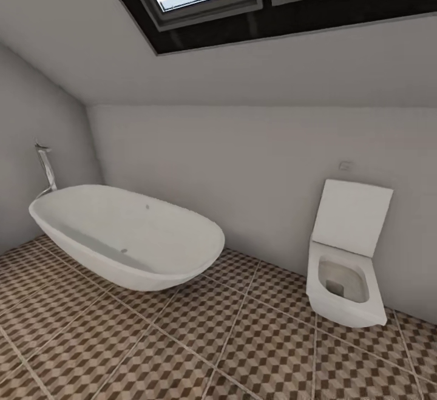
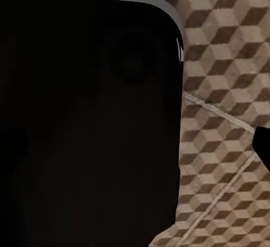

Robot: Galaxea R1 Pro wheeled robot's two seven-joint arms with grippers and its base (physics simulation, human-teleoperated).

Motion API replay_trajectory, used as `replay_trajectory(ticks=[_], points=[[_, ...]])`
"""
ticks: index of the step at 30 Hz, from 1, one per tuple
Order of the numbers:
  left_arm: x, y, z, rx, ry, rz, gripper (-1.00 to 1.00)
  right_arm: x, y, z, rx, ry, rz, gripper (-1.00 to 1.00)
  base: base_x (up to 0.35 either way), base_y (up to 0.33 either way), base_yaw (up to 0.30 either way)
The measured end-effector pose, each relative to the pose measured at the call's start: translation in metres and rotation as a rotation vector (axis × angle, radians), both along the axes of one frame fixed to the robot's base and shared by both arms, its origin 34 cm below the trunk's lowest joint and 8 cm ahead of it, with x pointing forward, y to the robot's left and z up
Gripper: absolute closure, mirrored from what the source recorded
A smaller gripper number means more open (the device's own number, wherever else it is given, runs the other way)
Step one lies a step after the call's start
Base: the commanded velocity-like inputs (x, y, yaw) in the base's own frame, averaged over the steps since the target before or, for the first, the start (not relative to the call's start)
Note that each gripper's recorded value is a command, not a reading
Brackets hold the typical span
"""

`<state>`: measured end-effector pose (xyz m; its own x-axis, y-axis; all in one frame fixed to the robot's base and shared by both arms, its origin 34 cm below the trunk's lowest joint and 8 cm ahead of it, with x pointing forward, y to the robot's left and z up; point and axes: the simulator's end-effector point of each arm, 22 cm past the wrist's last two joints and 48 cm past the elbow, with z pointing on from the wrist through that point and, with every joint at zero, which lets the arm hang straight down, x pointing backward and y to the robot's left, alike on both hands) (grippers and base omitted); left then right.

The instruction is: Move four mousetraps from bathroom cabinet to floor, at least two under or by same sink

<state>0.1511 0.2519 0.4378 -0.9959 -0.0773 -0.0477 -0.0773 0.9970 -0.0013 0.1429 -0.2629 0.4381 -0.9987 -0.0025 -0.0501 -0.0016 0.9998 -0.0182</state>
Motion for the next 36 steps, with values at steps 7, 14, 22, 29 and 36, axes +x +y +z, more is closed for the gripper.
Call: replay_trajectory(ticks=[7,14,22,29,36], points=[[0.0000,0.0000,0.0000,0.000,0.000,0.000,-1.00,0.0000,-0.0002,0.0000,-0.001,0.000,0.000,-1.00,0.000,0.000,-0.250],[0.0002,0.0000,0.0000,0.000,0.000,0.000,-1.00,0.0002,-0.0003,0.0000,-0.001,0.000,-0.001,-1.00,0.000,0.000,-0.250],[0.0010,0.0000,0.0000,0.000,-0.002,0.000,-1.00,0.0009,-0.0004,0.0000,-0.001,-0.003,-0.006,-1.00,0.000,0.000,-0.250],[0.0019,0.0000,0.0001,0.000,-0.005,0.000,-1.00,0.0018,-0.0005,0.0000,-0.001,-0.005,-0.011,-1.00,0.000,0.000,-0.250],[0.0028,0.0000,0.0001,0.000,-0.007,0.000,-1.00,0.0028,-0.0004,0.0000,-0.001,-0.007,-0.012,-1.00,0.000,0.000,-0.251]])
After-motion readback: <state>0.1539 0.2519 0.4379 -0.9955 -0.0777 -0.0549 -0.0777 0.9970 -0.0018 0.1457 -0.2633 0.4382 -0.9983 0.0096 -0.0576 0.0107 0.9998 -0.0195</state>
